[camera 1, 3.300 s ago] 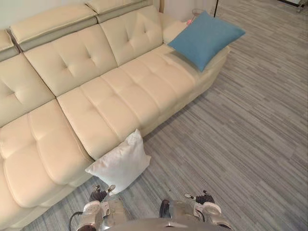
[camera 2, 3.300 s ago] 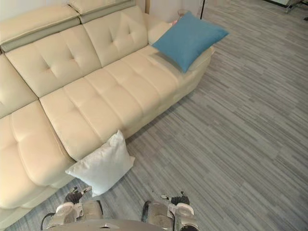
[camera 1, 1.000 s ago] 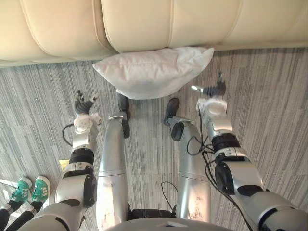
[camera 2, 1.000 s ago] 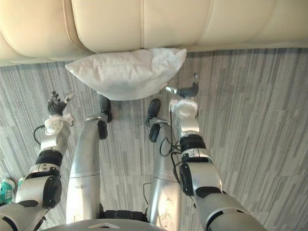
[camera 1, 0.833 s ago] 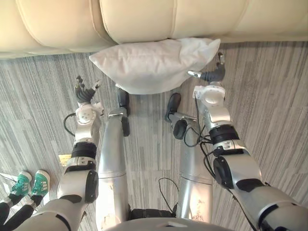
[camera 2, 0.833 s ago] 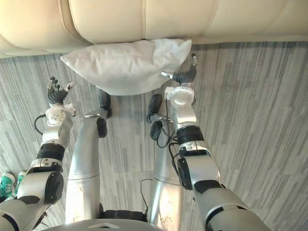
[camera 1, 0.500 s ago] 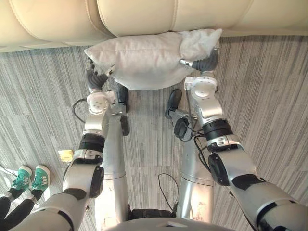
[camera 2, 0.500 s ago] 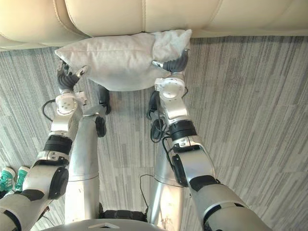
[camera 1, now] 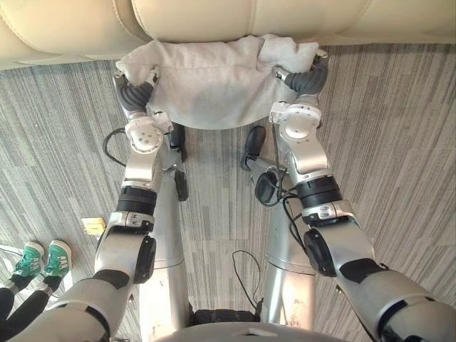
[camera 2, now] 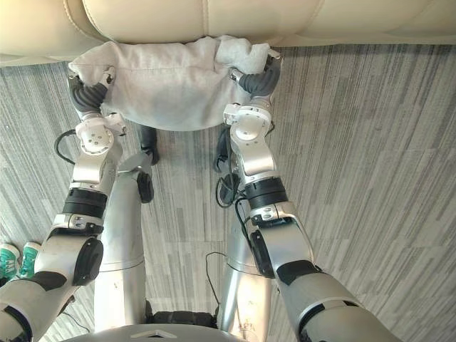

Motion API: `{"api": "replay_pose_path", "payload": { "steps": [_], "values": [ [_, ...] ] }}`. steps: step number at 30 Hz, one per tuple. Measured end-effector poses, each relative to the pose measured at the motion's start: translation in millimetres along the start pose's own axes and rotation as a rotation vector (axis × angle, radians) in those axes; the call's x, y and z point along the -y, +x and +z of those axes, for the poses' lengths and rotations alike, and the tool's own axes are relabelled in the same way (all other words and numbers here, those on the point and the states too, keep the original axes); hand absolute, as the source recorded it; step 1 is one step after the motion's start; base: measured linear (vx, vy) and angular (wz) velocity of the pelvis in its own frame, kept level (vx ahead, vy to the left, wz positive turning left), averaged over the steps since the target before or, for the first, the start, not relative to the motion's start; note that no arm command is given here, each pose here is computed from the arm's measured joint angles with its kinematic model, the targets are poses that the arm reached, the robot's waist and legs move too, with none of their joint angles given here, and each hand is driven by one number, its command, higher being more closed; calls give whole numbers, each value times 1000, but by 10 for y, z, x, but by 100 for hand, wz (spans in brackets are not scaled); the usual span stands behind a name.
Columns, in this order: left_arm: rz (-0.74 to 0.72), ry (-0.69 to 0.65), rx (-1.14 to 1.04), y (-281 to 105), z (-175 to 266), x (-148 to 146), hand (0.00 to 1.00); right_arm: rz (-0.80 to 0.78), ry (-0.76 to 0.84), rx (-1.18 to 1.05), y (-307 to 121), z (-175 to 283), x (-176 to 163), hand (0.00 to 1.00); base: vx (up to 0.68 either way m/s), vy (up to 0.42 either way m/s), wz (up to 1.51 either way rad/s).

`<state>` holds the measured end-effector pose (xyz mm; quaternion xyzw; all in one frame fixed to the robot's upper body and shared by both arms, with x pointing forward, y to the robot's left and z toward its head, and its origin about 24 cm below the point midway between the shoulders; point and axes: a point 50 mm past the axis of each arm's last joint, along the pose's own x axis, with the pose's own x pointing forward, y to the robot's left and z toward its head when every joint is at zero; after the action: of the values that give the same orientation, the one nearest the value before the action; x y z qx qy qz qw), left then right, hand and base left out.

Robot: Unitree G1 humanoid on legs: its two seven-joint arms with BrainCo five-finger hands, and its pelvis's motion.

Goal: Pick up cushions and gather them together orderly.

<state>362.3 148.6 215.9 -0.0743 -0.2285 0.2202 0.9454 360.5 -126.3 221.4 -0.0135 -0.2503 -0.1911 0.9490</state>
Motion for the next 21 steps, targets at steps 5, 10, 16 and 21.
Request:
{"api": "replay_pose_path", "payload": {
  "steps": [5, 10, 16, 21],
  "values": [
    [-26, -4, 11, -308, -70, -52, 100, 10, 25, -42, -340, -202, 125, 100, -22, -48, -2],
    [-62, 35, -59, -760, -307, -178, 100, 40, 1, -129, -804, -477, 320, 100, 82, -36, 4],
    [-82, 59, -129, -1149, -452, -485, 100, 113, 6, -189, -1300, -542, 528, 100, 140, -5, 2],
    [-99, 109, -228, -1533, -565, -808, 100, 181, 10, -242, -1652, -533, 682, 100, 156, -4, -3]
  ]
}}
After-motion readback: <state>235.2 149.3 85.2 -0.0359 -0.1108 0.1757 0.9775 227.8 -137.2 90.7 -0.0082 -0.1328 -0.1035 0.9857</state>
